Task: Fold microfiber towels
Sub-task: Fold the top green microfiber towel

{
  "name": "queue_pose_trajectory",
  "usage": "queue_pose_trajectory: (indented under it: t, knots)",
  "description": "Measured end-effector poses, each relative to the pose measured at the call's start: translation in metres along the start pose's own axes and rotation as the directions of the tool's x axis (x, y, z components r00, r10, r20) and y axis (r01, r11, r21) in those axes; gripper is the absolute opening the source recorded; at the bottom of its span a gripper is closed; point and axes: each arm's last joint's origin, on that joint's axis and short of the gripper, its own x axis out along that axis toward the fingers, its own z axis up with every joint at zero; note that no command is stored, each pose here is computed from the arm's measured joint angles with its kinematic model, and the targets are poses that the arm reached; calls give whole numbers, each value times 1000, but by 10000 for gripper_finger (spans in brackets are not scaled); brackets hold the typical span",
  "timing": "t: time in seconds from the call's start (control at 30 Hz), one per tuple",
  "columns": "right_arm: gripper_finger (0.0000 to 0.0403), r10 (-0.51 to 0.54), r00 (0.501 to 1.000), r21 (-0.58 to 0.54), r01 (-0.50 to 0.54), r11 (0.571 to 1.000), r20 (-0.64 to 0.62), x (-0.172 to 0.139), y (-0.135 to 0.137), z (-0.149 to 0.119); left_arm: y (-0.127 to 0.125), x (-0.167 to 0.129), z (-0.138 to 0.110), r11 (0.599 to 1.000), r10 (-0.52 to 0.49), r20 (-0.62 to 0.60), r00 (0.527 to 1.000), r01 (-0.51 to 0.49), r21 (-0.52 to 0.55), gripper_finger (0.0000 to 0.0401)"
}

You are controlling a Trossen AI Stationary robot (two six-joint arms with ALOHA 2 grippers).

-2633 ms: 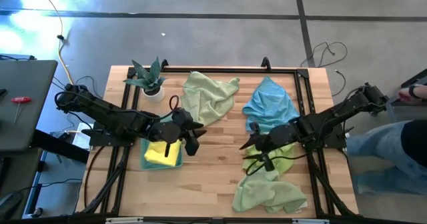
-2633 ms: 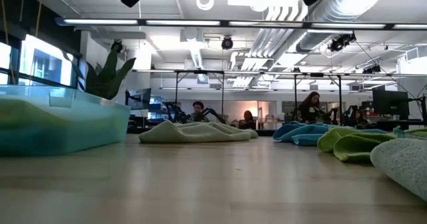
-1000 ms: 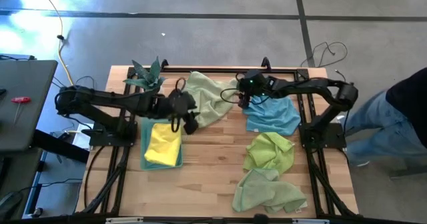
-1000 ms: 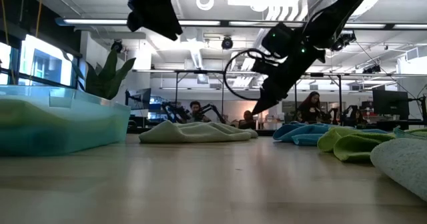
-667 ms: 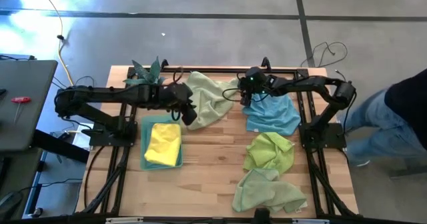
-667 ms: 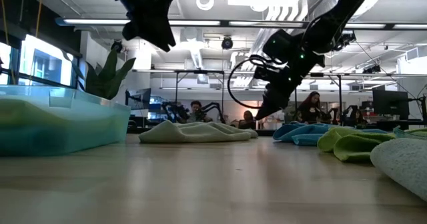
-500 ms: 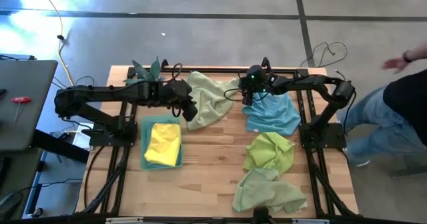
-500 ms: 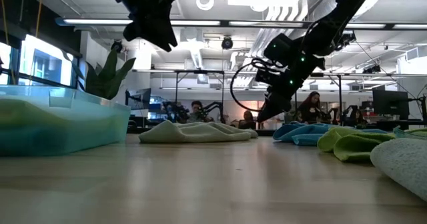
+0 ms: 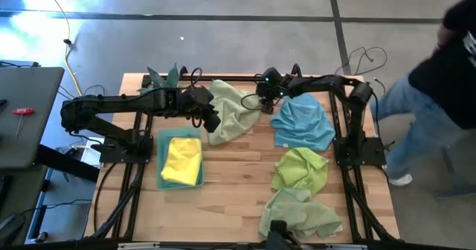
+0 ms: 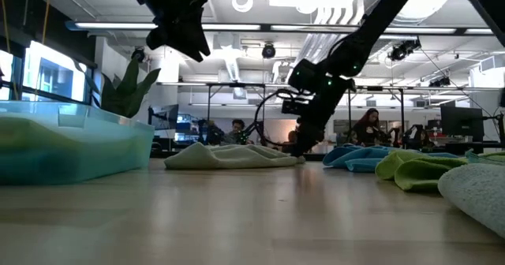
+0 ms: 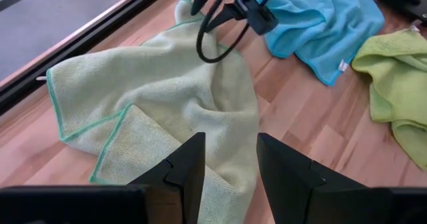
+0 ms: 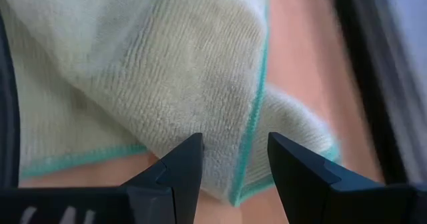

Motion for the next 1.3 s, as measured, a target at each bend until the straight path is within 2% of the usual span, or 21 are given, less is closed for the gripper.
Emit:
queue_pose_trajectory:
  t: [0.23, 0.37, 0.57, 0.77, 0.9, 1.07, 1.3]
  knots:
    - [162, 54, 999, 14, -54, 998, -4, 2, -4, 0, 0, 0, 0, 1000, 1, -2, 1000, -1, 2, 124]
    - [148, 167, 986, 37, -166, 986, -29, 1, 3, -5, 0, 0, 0, 1000, 2, -4, 1000, -2, 4, 124]
    - [99, 227, 974, 87, -224, 971, -20, 0, 6, -6, 0, 0, 0, 1000, 2, -3, 1000, -2, 12, 124]
    - [13, 335, 942, 151, -336, 930, 36, -1, 10, -4, 0, 0, 0, 1000, 2, -4, 1000, -2, 12, 124]
    - [6, 338, 940, 206, -340, 918, 45, -3, 11, -2, 0, 0, 0, 1000, 2, -4, 1000, -2, 13, 124]
    - [2, 292, 950, 189, -308, 932, 109, -30, 3, 17, 0, 0, 0, 1000, 2, -4, 1000, -2, 12, 124]
    - [1, 204, 939, 180, -260, 949, 278, -103, -13, 62, 0, 0, -1, 1000, 4, -6, 1000, -4, 27, 124]
